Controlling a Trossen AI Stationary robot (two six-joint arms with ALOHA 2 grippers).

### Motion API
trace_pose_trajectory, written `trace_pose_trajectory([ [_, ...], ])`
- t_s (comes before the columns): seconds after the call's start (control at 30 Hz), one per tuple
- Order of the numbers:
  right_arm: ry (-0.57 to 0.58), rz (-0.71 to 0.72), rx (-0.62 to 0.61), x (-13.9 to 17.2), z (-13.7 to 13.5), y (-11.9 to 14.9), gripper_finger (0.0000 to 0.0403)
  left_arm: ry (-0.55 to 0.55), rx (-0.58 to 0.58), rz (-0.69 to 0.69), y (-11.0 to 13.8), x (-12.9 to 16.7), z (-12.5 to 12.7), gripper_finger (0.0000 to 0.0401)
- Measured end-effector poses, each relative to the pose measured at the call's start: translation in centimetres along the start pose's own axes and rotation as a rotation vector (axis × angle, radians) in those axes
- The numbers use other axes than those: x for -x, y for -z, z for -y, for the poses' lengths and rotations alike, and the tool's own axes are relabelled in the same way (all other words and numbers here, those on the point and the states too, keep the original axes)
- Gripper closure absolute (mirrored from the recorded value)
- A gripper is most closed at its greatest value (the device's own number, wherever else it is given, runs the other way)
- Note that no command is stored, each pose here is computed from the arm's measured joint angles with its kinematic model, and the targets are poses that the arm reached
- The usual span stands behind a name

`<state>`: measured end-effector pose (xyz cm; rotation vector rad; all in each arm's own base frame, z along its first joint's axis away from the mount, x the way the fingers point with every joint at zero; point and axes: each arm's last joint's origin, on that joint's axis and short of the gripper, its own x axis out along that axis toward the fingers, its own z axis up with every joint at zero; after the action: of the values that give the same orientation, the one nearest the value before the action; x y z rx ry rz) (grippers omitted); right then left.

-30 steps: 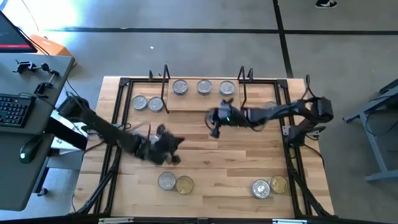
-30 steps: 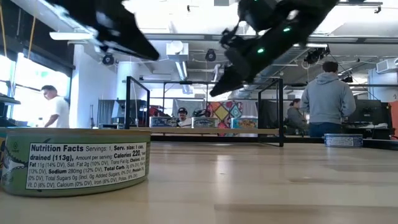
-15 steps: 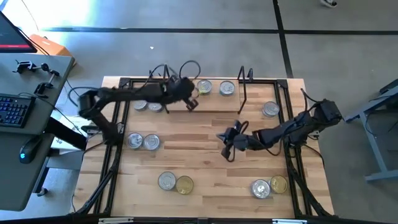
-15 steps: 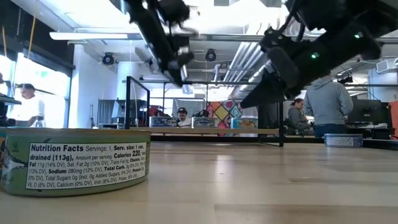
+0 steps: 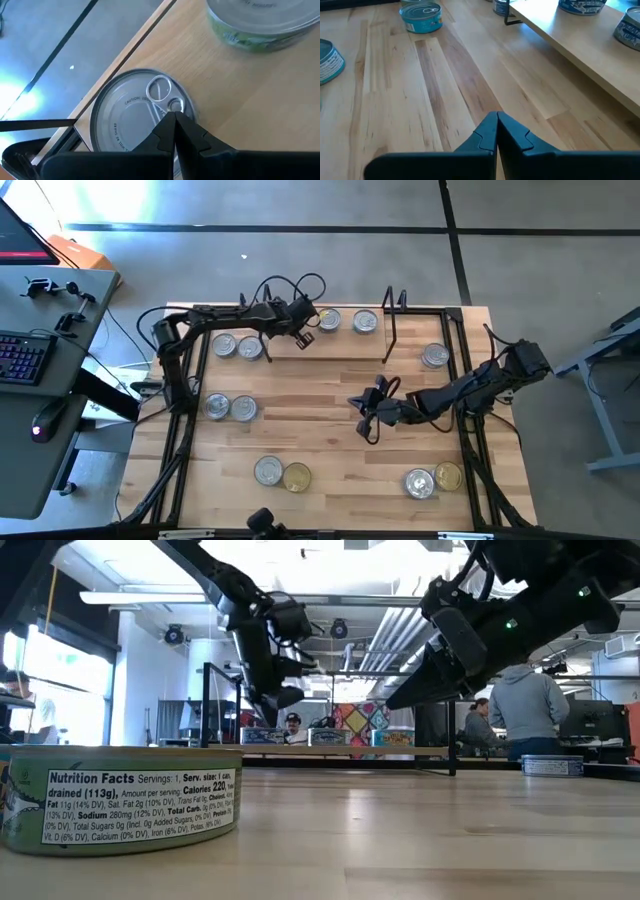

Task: Stack canned seafood by type on shelf
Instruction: Adjust the blue tuna can on the shelf, then move the green-blue tuna can to the right

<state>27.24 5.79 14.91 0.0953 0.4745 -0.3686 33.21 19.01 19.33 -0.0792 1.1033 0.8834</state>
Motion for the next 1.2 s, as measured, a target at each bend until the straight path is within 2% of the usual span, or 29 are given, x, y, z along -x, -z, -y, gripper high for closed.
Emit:
trace_pose_trajectory([
  [0.87, -0.004, 0.001, -0.001, 0.0, 0.0, 0.0, 0.0402, -0.098, -0.011, -0.029, 0.4, 0.0, -0.3, 0.0401],
  [1.2, 0.080, 0.029, -0.007, -0.1, 0.3, -0.2, 0.0402, -0.098, -0.061, 0.035, -0.9, 1.6, 1.0, 0.0401],
])
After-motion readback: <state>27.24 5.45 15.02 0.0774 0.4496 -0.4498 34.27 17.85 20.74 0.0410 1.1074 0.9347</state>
